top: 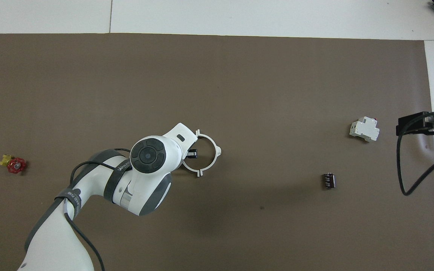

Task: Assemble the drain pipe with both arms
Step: 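Press the held clamp half onto the placed half with the left gripper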

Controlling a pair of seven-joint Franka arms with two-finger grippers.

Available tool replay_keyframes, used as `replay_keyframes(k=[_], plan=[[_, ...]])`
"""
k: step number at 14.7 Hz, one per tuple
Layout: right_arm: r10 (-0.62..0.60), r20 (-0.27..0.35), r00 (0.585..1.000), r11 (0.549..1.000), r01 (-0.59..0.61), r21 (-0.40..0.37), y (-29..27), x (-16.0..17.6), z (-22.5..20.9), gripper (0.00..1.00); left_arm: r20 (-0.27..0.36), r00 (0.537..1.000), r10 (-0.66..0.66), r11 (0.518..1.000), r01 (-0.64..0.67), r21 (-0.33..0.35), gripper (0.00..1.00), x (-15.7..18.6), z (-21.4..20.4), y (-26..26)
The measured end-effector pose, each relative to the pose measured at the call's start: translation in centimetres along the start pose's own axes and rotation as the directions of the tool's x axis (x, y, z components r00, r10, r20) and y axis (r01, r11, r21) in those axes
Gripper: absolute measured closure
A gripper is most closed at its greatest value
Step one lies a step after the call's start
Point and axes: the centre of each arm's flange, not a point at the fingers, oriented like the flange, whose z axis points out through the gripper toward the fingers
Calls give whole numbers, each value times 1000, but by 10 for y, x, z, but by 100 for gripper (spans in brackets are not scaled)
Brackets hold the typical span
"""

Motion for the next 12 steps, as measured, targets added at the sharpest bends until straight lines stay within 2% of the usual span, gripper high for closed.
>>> replay_keyframes(k=[5, 6, 12], plan=[[0, 0, 1000, 1000, 0, 0, 0, 0, 0, 0, -1, 1000, 0, 1000, 0, 0, 9, 0, 0, 0], [0, 0, 1000, 1000, 0, 0, 0, 0, 0, 0, -1, 1000, 0, 1000, 0, -1, 2, 0, 0, 0], [0, 0, 1000, 1000, 0, 0, 0, 0, 0, 0, -25, 1000, -1, 1000, 0, -15, 3, 2, -3, 2]])
